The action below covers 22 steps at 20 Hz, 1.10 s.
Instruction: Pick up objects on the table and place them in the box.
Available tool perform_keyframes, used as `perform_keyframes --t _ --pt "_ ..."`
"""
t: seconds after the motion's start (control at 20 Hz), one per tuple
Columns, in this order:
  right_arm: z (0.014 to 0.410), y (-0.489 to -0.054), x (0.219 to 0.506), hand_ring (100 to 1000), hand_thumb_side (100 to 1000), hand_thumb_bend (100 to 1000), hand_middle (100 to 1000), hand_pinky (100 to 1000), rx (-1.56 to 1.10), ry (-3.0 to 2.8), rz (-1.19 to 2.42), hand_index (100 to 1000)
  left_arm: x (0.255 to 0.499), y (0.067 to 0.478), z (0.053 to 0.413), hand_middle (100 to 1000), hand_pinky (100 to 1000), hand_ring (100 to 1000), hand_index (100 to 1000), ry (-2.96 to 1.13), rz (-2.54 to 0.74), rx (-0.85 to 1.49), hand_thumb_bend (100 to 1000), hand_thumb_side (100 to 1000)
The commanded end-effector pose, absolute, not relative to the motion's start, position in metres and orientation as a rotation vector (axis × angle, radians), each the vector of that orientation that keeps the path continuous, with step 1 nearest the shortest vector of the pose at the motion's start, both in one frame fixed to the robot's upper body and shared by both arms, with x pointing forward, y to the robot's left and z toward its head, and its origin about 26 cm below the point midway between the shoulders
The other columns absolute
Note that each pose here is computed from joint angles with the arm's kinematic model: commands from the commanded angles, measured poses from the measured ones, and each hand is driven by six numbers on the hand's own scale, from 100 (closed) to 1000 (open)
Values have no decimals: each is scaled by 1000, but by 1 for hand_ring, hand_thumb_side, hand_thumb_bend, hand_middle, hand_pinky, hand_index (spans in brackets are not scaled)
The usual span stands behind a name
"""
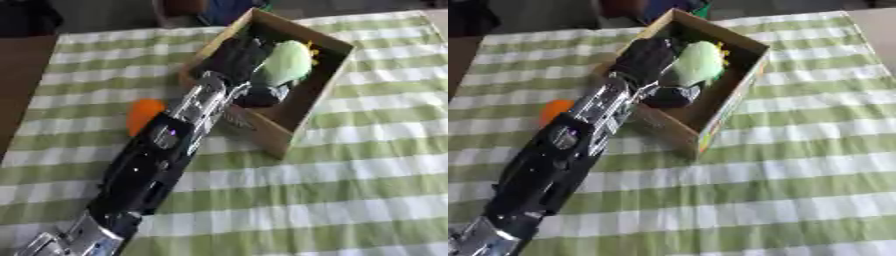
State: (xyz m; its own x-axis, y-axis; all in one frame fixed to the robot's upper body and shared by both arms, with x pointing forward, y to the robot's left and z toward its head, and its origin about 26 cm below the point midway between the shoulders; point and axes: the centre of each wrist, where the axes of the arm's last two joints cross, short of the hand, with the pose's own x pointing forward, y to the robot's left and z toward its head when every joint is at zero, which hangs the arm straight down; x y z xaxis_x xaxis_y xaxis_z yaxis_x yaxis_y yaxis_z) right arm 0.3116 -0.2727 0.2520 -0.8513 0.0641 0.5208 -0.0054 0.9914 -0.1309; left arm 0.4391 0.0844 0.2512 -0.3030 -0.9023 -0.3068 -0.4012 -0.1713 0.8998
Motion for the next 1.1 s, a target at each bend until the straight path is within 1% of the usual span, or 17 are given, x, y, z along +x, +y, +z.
perform_keyframes --t 0.05,0.25,0.35,0.45,0.6,0.75,0.9,1.05,1.1 --pt "258 -273 308 755 1000 100 552 768 -47 -2606 180 849 435 88 272 760 573 802 961 -1675 -1408 1584 812 1000" --pt "258 -273 308 755 1000 100 552 768 -44 -2604 179 849 434 89 275 774 580 813 971 -1701 -1360 1598 839 1000" --pt "258 -273 308 755 1000 100 552 768 -42 -2604 179 849 434 89 275 780 582 820 974 -1706 -1358 1588 828 1000" --pt "257 -273 308 755 1000 100 552 768 -41 -2602 177 849 434 89 274 775 577 818 964 -1708 -1362 1573 763 1000" --pt "257 -273 308 755 1000 100 551 768 -41 -2599 177 849 432 90 278 763 567 807 951 -1742 -1325 1570 701 1000" --pt "256 -273 308 755 1000 100 552 768 -42 -2598 177 849 426 92 291 730 546 781 921 -1824 -1216 1569 607 999" --pt "256 -274 307 755 1000 100 552 767 -51 -2595 178 849 416 98 307 700 535 761 902 -1907 -1071 1572 524 971" --pt "254 -277 307 755 1000 100 552 767 -70 -2589 176 849 407 107 321 673 522 740 886 -1985 -947 1581 497 956" --pt "254 -278 307 755 1000 100 552 767 -75 -2588 176 849 403 111 324 659 514 729 875 -2013 -915 1584 470 944"
